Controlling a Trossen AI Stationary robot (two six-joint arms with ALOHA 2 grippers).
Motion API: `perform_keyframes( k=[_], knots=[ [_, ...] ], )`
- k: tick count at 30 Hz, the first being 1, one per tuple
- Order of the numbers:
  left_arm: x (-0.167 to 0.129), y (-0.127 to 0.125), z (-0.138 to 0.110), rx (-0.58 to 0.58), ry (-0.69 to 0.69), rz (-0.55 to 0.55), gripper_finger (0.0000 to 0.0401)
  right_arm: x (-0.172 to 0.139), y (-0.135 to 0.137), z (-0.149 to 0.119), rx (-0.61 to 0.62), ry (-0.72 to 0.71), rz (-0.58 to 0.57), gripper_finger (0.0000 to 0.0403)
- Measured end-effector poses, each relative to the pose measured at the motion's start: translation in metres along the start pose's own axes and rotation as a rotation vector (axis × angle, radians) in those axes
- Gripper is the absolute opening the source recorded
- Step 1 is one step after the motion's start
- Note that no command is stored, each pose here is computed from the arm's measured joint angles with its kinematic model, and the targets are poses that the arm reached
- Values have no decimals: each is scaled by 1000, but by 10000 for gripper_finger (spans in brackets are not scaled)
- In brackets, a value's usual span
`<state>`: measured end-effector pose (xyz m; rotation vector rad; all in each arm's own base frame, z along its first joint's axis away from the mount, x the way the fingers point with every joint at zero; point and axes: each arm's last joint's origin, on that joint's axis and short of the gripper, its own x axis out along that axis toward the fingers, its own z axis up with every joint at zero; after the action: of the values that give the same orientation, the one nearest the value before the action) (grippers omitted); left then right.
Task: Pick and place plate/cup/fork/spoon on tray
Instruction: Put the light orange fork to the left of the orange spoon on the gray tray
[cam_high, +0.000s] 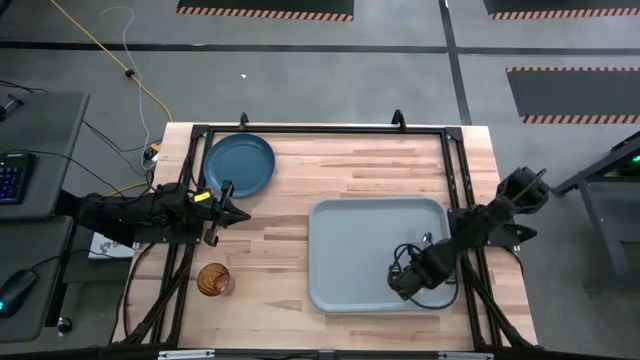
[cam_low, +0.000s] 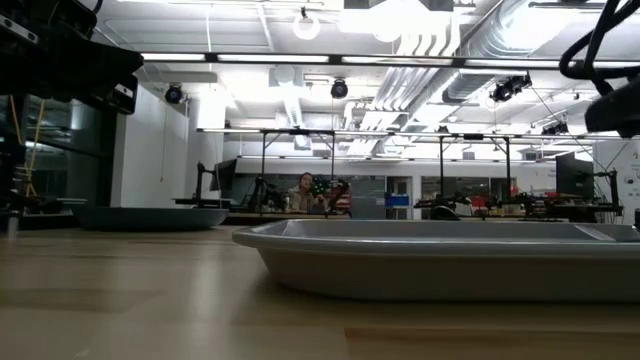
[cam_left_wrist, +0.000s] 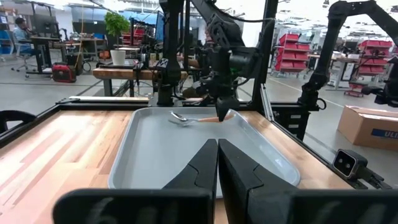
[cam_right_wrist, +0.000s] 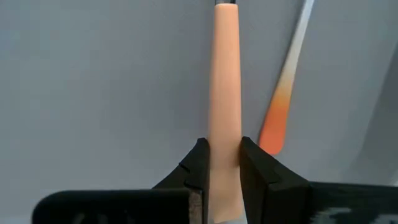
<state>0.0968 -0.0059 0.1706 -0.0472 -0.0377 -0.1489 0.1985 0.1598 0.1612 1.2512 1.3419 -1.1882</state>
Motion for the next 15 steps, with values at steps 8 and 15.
perform_keyframes(
  k=[8, 15],
  knots=[
    [0, 0, 0, 0, 0, 0, 3, 7, 3, -1, 23, 3, -23, 47],
    [0, 0, 0, 0, 0, 0, 3, 7, 4, -1, 18, 1, -12, 73]
  ],
)
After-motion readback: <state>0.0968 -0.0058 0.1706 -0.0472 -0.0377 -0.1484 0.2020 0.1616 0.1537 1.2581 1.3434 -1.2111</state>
